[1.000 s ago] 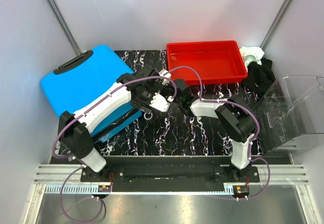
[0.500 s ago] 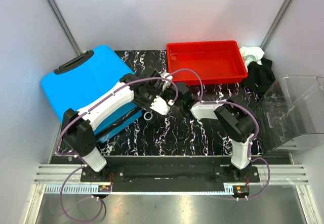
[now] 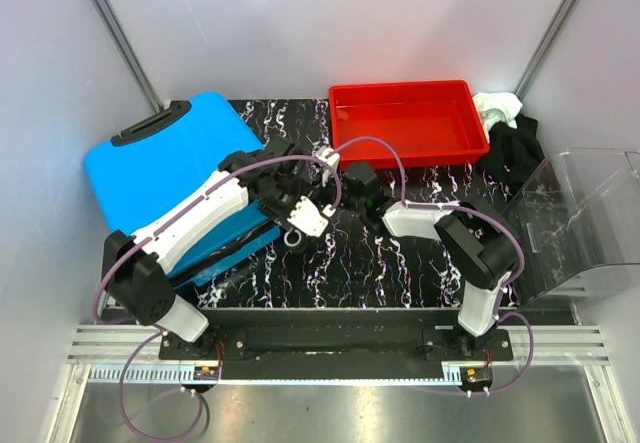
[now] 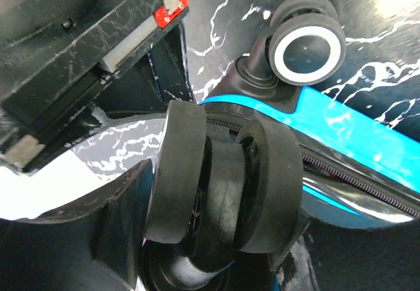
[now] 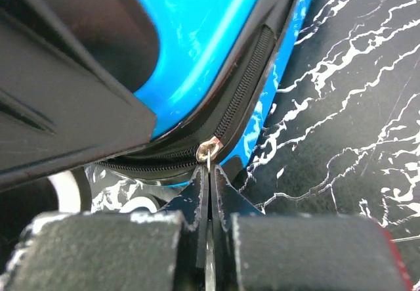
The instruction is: Open, take out, and arrange the luggage
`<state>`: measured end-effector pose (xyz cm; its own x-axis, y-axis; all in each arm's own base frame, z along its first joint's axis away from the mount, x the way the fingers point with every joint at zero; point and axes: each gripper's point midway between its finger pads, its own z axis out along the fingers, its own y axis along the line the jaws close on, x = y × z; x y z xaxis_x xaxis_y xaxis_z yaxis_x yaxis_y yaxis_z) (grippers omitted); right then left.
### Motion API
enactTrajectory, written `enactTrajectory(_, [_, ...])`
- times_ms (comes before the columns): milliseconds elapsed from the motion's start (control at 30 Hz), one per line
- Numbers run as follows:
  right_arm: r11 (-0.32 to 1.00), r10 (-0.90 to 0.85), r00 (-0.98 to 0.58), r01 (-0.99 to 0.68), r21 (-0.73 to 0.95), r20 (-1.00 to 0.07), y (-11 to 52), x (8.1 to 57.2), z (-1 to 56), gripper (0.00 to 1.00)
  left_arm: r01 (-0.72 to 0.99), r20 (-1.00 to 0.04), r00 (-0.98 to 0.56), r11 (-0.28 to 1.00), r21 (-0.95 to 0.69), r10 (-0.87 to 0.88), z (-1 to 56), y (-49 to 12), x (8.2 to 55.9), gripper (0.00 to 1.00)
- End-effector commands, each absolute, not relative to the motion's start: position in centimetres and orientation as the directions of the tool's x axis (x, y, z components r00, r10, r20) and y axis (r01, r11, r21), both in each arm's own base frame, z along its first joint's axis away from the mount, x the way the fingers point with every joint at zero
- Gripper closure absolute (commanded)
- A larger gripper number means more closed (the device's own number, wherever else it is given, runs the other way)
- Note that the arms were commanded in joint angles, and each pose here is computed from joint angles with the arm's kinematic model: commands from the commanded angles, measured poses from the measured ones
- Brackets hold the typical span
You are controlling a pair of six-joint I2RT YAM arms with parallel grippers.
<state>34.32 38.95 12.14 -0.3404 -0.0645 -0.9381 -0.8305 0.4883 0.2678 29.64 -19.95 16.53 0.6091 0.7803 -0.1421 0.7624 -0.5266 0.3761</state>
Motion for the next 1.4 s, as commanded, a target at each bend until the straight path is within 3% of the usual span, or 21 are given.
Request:
enactTrajectory(0, [0.452, -0.137, -0.056, -0.892, -0.012, -0.989, 38.7, 35.4, 17.9, 1.0, 0.902, -0.33, 0.392, -0.43, -0.047, 0.859, 15.6, -15.6, 17.3, 1.0])
enactTrajectory(233, [0.391, -0.35, 0.191, -0.86, -0.328, -0.917, 38.6, 38.0, 17.9, 1.0, 0.9, -0.395, 0.386, -0.435, -0.04, 0.834, 17.3, -16.6, 15.8, 1.0])
enactTrajectory(500, [0.337, -0.375, 0.193, -0.883, -0.327, -0.907, 39.0, 40.2, 17.4, 1.0, 0.906, -0.425, 0.388, -0.424, 0.011, 0.818, 18.2, -17.4, 16.2, 1.0])
enactTrajectory(733, [0.34, -0.313, 0.037, -0.929, -0.148, -0.949, 41.4, 42.5, 15.7, 1.0, 0.91, -0.437, 0.392, -0.411, 0.054, 0.81, 19.6, -18.0, 16.9, 1.0])
enactTrajectory(1100, [0.57, -0.142, -0.199, -0.818, 0.085, -0.97, 42.8, 48.1, 15.8, 1.0, 0.908, -0.45, 0.399, -0.413, 0.072, 0.799, 19.9, -18.3, 16.9, 1.0])
enactTrajectory(1233, [0.578, -0.108, -0.228, -0.806, 0.125, -0.968, 42.6, 48.5, 16.2, 1.0, 0.911, -0.439, 0.4, -0.403, 0.092, 0.805, 19.9, -18.4, 17.5, 1.0])
enactTrajectory(1333, [0.573, -0.102, -0.215, -0.811, 0.119, -0.971, 41.9, 47.5, 17.0, 1.0, 0.942, -0.438, 0.335, -0.292, 0.165, 0.834, 20.4, -19.3, 19.8, 1.0])
enactTrajectory(1367, [0.585, -0.099, -0.221, -0.802, 0.123, -0.97, 41.5, 47.4, 17.2, 0.93, 0.946, -0.413, 0.314, -0.247, 0.208, 0.855, 20.6, -19.1, 21.1, 1.0])
